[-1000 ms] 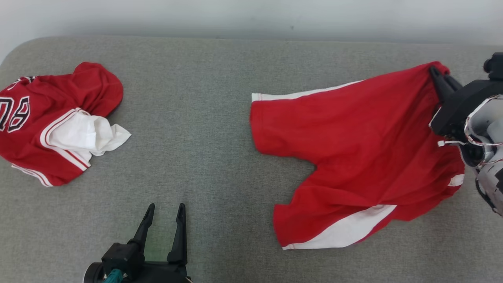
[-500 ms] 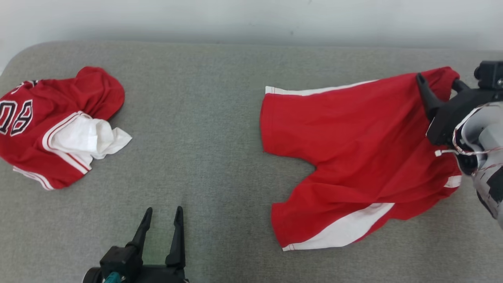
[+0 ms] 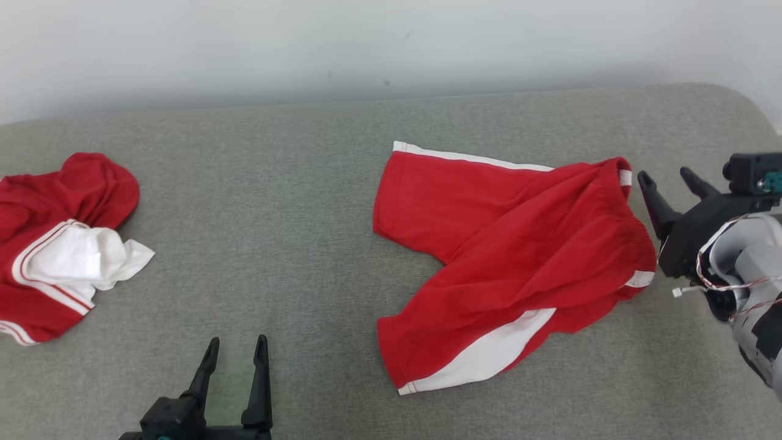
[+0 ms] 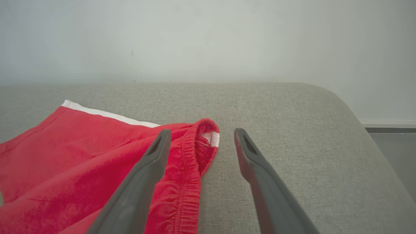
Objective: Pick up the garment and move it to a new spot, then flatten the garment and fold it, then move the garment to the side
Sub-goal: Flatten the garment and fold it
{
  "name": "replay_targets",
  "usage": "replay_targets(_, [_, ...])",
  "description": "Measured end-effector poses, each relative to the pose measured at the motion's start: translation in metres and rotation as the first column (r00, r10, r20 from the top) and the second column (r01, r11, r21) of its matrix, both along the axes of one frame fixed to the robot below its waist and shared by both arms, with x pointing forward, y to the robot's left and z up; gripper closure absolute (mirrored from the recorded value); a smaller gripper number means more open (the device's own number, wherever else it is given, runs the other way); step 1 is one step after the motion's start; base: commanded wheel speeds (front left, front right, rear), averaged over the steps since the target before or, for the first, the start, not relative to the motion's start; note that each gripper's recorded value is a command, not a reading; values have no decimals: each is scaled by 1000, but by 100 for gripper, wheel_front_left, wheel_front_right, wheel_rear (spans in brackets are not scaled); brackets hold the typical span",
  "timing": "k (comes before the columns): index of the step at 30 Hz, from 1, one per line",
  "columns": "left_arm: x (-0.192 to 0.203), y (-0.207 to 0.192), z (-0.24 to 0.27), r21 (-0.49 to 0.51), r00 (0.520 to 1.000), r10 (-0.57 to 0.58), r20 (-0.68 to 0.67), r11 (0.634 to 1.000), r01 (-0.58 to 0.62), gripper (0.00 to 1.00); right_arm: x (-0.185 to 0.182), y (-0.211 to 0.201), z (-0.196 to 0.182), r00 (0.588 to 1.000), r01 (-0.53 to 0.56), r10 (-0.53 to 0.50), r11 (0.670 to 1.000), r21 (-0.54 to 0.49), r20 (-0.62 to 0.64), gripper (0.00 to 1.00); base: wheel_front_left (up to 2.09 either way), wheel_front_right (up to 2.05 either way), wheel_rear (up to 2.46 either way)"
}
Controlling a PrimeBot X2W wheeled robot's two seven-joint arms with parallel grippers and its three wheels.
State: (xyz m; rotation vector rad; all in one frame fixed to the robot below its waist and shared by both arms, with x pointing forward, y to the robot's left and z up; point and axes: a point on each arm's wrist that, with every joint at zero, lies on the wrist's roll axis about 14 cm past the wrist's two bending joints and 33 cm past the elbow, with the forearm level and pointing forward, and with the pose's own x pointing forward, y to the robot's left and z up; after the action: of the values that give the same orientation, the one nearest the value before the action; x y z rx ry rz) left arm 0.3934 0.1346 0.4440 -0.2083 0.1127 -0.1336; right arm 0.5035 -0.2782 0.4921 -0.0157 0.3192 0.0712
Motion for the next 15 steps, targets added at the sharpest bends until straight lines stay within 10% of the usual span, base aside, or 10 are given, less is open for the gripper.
replay_targets(15, [-3, -11, 4, -5, 999, -35, 10, 999, 35, 0, 6, 11, 58, 975, -42, 28, 998, 57, 220, 0, 0, 0, 0])
